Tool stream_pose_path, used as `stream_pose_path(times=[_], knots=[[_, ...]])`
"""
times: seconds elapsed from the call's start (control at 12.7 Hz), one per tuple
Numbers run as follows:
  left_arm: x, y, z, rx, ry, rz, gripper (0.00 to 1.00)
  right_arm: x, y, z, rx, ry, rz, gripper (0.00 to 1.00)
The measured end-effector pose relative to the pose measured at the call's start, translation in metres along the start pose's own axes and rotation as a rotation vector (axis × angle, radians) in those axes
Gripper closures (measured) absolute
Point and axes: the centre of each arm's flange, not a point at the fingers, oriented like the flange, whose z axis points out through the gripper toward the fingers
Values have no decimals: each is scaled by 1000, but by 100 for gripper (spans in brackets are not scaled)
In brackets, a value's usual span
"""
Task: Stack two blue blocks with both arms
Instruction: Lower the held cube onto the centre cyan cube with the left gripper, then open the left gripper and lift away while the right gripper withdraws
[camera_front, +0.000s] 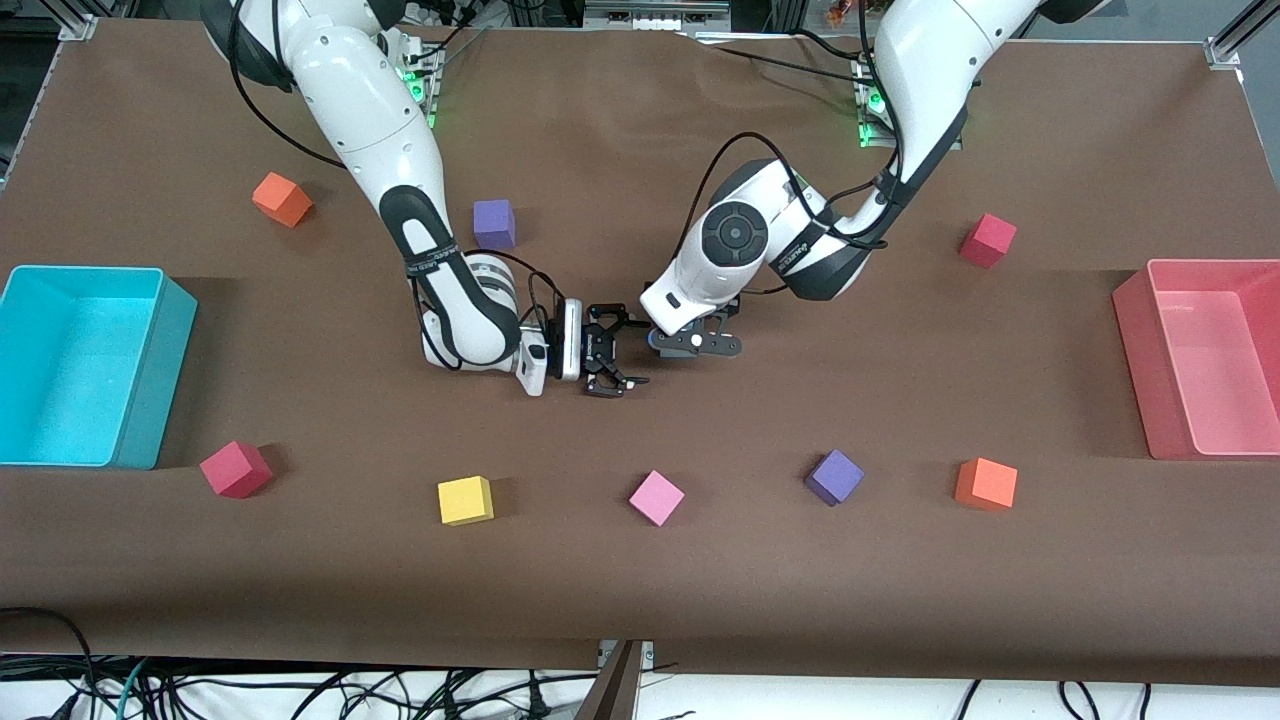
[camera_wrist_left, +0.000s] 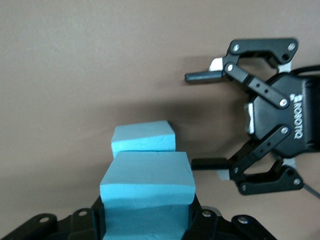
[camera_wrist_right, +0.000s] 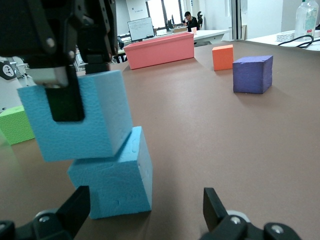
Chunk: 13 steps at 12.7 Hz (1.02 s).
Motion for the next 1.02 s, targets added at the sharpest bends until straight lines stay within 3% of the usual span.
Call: stream_pose_path(times=[0.39, 0.55, 0.86, 1.02], knots=[[3, -2, 2, -4, 8, -7, 40, 0, 0, 0, 0, 0, 0, 0], [4, -3, 2, -3, 9, -18, 36, 0, 0, 0, 1, 1, 0, 0], [7, -3, -3, -5, 15, -35, 0, 0, 0, 0, 1, 1, 0, 0], [6, 0, -18, 4, 16, -37, 0, 1, 0, 0, 1, 1, 0, 0]])
